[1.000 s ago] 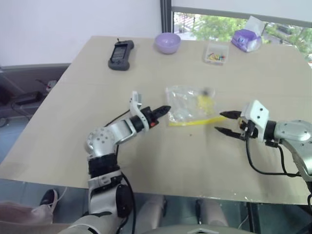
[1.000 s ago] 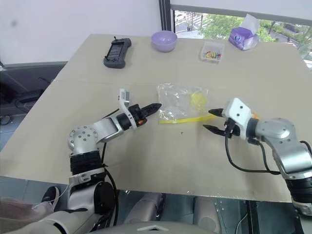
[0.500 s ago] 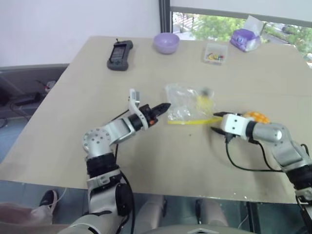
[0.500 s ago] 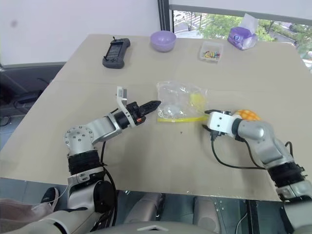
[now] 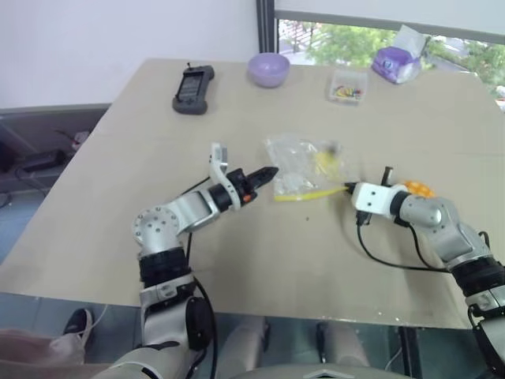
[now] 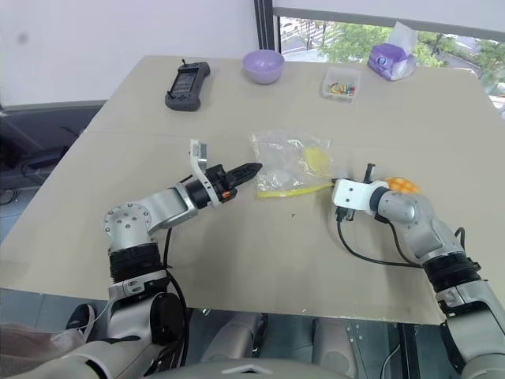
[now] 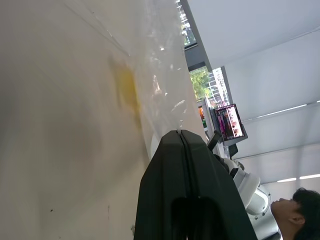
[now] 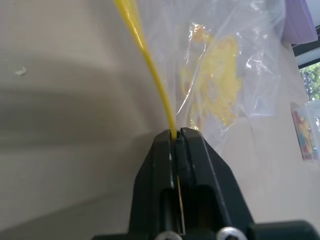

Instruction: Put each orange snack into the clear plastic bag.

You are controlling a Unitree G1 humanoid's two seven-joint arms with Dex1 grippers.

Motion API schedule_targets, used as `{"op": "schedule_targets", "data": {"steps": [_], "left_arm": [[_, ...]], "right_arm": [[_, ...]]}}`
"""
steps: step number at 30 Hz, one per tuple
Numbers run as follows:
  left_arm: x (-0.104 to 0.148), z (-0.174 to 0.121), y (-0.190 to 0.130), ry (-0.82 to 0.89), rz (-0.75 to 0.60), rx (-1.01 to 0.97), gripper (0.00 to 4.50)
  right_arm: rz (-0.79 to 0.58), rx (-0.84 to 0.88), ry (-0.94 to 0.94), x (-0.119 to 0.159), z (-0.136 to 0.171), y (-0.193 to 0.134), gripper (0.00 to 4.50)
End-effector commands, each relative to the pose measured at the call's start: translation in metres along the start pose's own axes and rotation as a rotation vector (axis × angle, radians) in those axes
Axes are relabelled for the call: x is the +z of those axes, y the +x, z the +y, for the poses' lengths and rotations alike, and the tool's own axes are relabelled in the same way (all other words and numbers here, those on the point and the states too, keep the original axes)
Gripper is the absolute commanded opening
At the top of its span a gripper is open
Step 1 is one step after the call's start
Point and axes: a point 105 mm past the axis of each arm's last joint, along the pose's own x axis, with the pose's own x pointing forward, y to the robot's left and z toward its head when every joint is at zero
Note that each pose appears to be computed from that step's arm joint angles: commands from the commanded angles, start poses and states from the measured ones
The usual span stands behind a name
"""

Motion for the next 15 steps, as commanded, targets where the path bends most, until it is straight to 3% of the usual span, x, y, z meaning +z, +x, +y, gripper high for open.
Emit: {"op": "schedule_targets", "data": {"steps": [1, 10, 11, 12, 15], "left_arm": [[0.005, -0.006, -0.002, 0.036, -0.025, -0.013, 0.00], [0.006, 0.018, -0.015, 0.362, -0.071, 0.143, 0.00], [0.008, 0.021, -0.018, 0.387, -0.081, 0.152, 0.57], [0.010, 0.023, -0.020, 0.421, -0.087, 0.158, 0.69], [0.017, 0.026, -0.028, 0.578, -0.105, 0.203, 1.96]], "right_arm": [[-0.042, -0.048, 0.001, 0.009, -0.012, -0.003, 0.10], [-0.167, -0.110, 0.129, 0.037, -0.042, -0.017, 0.10], [-0.171, -0.102, 0.134, 0.039, -0.044, -0.018, 0.00], [-0.173, -0.093, 0.142, 0.041, -0.045, -0.020, 0.00], [-0.169, -0.049, 0.167, 0.045, -0.048, -0.024, 0.00]]}}
